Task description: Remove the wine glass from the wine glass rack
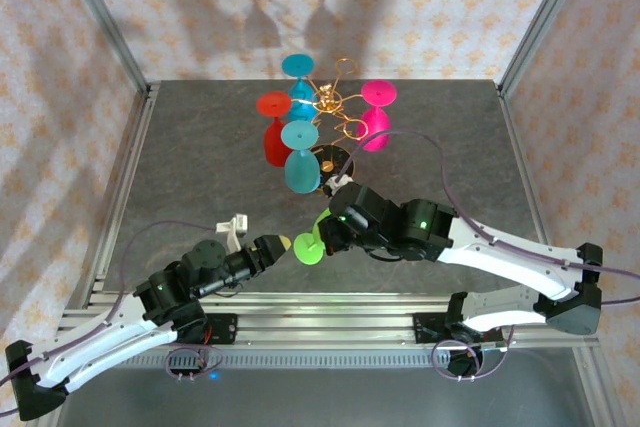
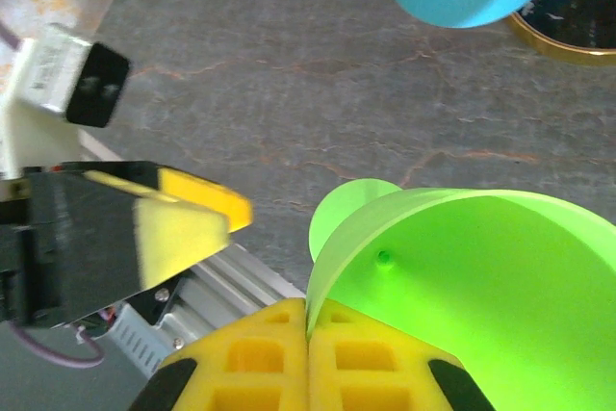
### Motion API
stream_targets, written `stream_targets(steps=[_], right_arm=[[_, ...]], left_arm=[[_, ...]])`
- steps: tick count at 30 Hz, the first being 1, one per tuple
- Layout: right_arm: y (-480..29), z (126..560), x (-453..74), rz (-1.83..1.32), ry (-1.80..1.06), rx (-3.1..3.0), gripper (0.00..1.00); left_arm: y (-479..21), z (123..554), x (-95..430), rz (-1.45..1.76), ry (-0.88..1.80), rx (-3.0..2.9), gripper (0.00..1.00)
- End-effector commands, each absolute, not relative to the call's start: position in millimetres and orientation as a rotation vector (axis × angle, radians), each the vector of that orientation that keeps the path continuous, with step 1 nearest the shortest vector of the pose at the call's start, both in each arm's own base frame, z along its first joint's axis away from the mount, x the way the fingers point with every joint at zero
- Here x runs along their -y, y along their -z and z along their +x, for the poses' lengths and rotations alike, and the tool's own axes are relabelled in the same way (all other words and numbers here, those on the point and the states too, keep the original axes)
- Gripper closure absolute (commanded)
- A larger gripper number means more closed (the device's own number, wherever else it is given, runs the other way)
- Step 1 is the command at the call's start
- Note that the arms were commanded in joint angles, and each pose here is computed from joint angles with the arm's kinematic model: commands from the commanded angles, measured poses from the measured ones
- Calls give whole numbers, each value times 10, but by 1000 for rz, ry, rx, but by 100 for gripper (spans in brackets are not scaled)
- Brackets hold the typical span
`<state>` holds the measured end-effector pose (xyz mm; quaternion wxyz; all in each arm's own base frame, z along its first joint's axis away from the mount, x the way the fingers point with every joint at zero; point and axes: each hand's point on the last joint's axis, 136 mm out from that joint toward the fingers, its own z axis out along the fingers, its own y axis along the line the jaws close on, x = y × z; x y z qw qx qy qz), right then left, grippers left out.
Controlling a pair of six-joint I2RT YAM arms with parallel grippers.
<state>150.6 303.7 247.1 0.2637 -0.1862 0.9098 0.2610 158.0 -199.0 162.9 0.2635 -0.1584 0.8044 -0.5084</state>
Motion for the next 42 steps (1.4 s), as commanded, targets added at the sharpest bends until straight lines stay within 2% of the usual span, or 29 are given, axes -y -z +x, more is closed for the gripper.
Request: stream_targets(steps=[1, 12, 21, 39, 42], right_arm=[[-2361, 1594, -2903, -444, -636, -2493, 100], [-2029, 1992, -2372, -289, -435, -2596, 100], [-1884, 2245, -2125, -278, -261, -2622, 100], [-1704, 2342, -2233, -332, -200, -2670, 100], [-1723, 2351, -2269, -328, -221, -2667, 91]], left_arm=[[-1677, 1602, 1905, -416, 1307, -2171, 32], [-1678, 1567, 1712, -367, 1113, -2253, 34], [-1729, 1564, 1566, -302, 931, -2317, 35], [-1662, 1587, 1501, -318, 877, -2321, 35], [-1657, 1587, 1492, -321, 873, -2321, 35]])
